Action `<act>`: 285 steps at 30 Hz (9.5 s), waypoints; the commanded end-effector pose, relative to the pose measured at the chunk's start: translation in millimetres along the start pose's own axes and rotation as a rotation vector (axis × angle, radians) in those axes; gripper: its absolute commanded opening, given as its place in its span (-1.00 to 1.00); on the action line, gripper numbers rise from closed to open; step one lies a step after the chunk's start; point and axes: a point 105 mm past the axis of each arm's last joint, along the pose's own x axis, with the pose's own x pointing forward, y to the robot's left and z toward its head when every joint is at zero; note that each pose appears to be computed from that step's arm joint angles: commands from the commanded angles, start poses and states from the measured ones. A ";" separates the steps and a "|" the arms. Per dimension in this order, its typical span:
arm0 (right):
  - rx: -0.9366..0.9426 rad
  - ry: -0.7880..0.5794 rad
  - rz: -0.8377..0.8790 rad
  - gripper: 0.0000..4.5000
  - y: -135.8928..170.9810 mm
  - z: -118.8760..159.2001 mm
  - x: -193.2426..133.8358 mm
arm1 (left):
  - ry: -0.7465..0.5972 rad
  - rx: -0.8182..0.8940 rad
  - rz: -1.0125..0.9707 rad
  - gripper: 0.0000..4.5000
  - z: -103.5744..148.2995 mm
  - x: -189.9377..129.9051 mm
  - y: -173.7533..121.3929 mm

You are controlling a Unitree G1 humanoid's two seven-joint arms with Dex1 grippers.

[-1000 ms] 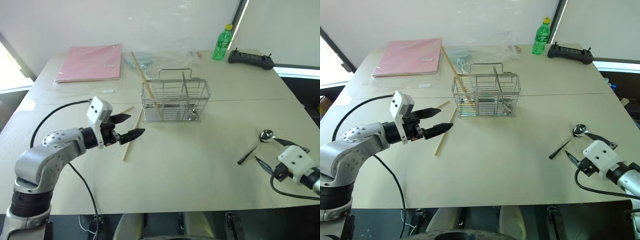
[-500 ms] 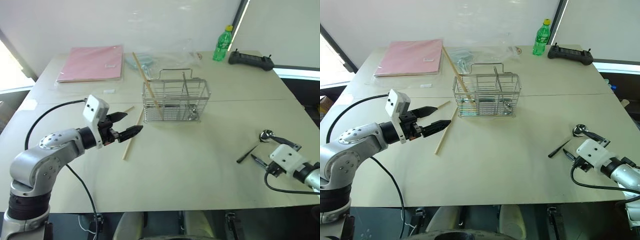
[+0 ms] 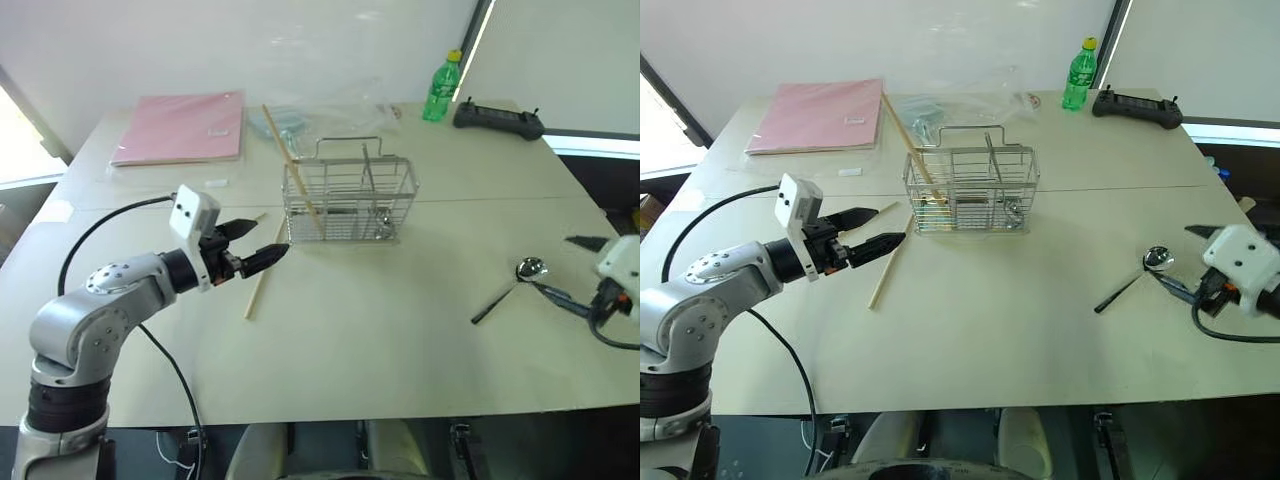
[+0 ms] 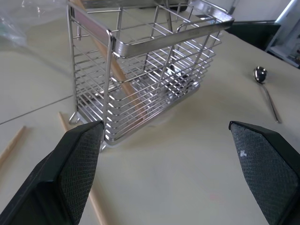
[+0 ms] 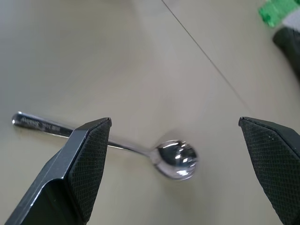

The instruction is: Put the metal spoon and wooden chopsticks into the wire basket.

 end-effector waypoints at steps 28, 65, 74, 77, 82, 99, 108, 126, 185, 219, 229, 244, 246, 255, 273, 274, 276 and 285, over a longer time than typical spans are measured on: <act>1.315 0.003 -0.316 1.00 1.2 -52.5 9.6 | -0.075 0.000 0.060 1.00 10.2 -3.8 -2.9; 1.337 -0.036 -0.482 0.75 35.1 -91.6 53.9 | 0.158 0.127 -0.626 1.00 -4.6 13.5 -74.8; 1.346 -0.043 -0.500 -0.99 34.9 -95.0 49.7 | 0.140 0.139 -0.616 1.00 -0.3 14.8 -73.3; 1.344 -0.040 -0.501 -0.99 35.3 -95.5 48.4 | 0.137 0.138 -0.617 1.00 0.1 15.2 -73.4; 1.337 -0.039 -0.510 -0.99 33.7 -95.6 45.2 | 0.133 0.141 -0.620 1.00 0.9 16.2 -73.4; 0.560 -0.486 -0.659 -0.99 -96.5 92.7 19.3 | 0.094 0.148 -0.593 1.00 7.2 22.2 -68.1; 0.372 -0.804 -0.616 -0.99 -76.6 202.9 48.5 | 0.071 0.194 -0.537 1.00 17.2 19.9 -57.0; 0.374 -0.875 -0.428 -0.99 -34.8 236.1 86.0 | -0.174 0.197 -0.205 1.00 72.2 31.5 -11.6; 0.330 -0.536 0.407 0.77 94.4 174.3 17.5 | 0.687 0.557 -0.033 1.00 -3.1 52.5 137.6; 0.352 -0.491 0.475 0.80 112.4 168.5 2.8 | 0.646 0.503 0.067 -0.97 -19.8 71.7 138.6; 0.346 -0.498 0.474 0.80 111.5 167.7 5.5 | 0.476 0.348 0.188 -0.97 4.2 47.7 158.4; 0.372 -0.530 0.440 0.80 114.5 172.7 9.8 | 0.607 0.473 0.141 0.20 -9.6 74.2 143.2; 0.384 -0.535 0.422 0.80 114.5 172.8 10.0 | 0.638 0.492 0.131 0.20 -15.3 77.4 140.9; 0.402 -0.545 0.368 0.80 109.2 174.4 7.6 | 0.694 0.522 0.136 0.20 -31.2 86.7 135.9; 0.396 -0.533 0.352 0.80 105.1 172.1 8.5 | 0.675 0.458 0.150 -0.95 -37.8 83.4 137.5; 0.395 -0.534 0.353 0.80 104.9 172.3 9.0 | 0.672 0.458 0.151 -0.95 -37.3 83.0 138.0; 0.394 -0.534 0.353 0.80 104.5 172.3 10.0 | 0.664 0.457 0.159 -0.95 -35.4 82.1 139.3; 0.376 -0.521 0.360 0.80 104.7 170.1 12.6 | 0.076 0.293 0.342 -0.95 81.0 80.3 150.7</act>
